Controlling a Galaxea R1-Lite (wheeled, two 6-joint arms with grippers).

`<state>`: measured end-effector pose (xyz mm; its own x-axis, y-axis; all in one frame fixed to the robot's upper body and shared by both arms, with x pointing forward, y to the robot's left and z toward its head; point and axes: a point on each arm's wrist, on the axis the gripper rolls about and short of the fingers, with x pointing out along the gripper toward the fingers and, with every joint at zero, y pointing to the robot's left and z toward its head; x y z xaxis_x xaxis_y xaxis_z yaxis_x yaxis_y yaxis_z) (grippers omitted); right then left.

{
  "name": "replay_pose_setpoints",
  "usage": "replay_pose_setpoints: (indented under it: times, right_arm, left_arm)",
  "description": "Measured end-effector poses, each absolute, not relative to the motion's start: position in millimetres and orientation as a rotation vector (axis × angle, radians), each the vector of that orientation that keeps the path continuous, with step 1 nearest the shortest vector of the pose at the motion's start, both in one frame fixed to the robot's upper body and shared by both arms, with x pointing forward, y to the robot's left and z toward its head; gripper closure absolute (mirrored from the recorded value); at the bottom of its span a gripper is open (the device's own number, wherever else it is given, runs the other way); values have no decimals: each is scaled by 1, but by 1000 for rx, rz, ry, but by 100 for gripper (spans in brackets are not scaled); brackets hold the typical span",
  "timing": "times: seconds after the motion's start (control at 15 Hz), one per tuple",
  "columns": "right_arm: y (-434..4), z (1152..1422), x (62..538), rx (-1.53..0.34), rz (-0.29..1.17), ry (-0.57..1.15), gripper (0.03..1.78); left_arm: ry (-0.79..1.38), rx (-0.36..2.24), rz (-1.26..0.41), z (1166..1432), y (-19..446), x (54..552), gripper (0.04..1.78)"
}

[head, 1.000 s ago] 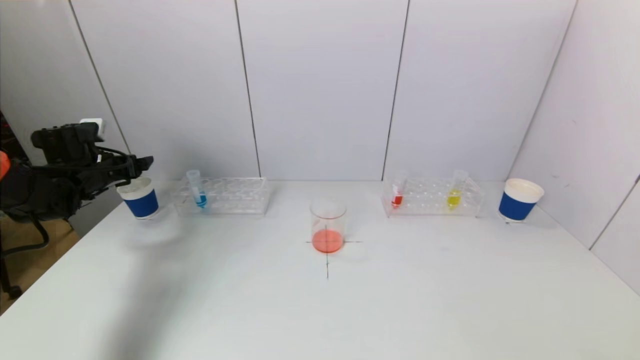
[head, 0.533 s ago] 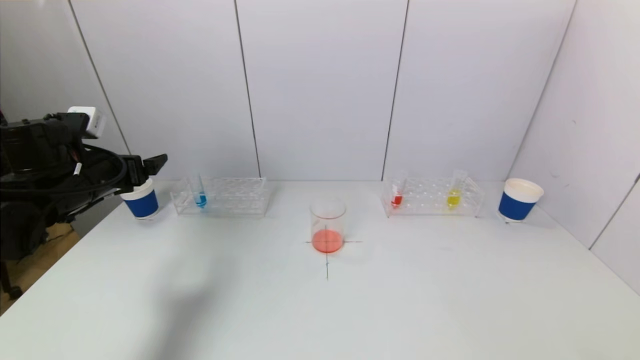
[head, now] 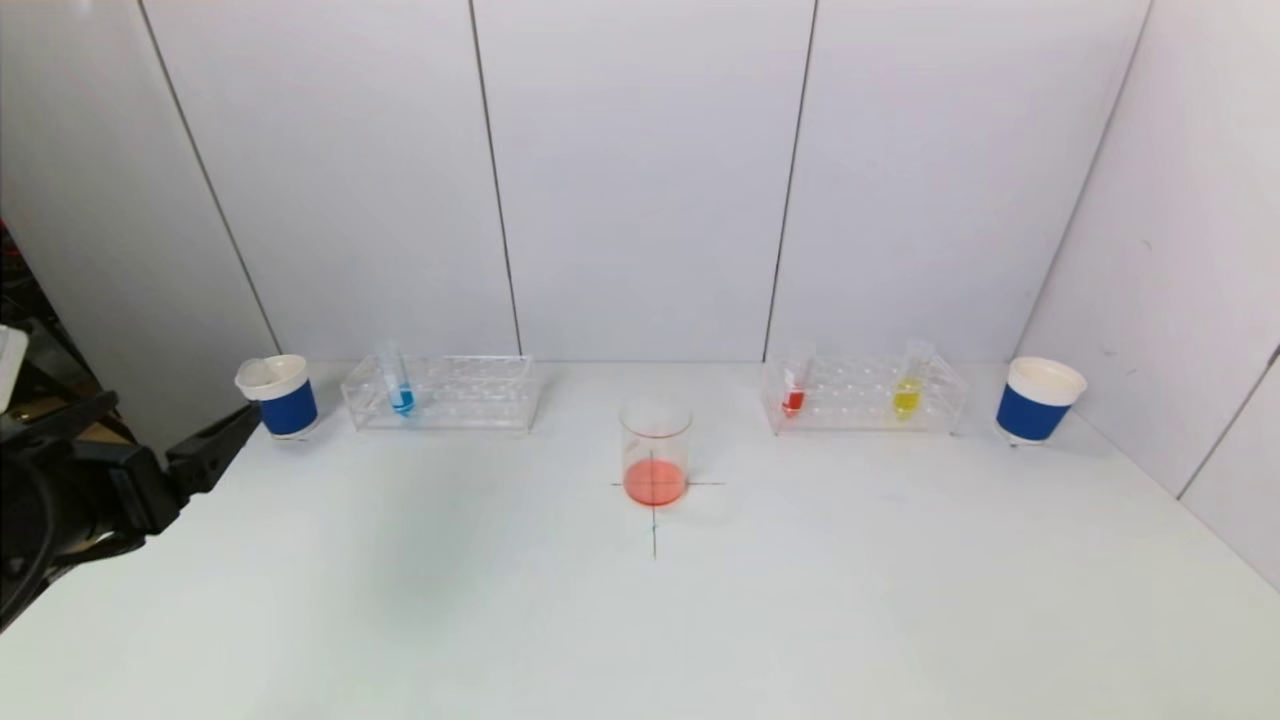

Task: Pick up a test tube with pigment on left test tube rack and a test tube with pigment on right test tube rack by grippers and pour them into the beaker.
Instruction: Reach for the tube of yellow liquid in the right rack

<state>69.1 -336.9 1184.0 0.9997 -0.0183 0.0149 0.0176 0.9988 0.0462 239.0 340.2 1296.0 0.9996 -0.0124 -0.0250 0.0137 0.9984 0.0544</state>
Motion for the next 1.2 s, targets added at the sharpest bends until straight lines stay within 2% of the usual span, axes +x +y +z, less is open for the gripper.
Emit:
replay_pose_setpoints:
  times: [0.33, 0.67, 0.93, 1.2]
  right_arm:
    - [-337, 1184, 69, 46, -18, -15, 4]
    - [-337, 1184, 69, 46, -18, -15, 4]
    - [-337, 1184, 69, 46, -18, -15, 4]
    - [-337, 1184, 69, 46, -18, -15, 4]
  left_arm:
    - [-28, 69, -34, 1280, 335, 155, 4]
    - [10, 63, -105, 1241, 330, 84, 4]
    - [28, 62, -126, 1207, 330, 64, 4]
    - [6, 63, -106, 1193, 331, 65, 4]
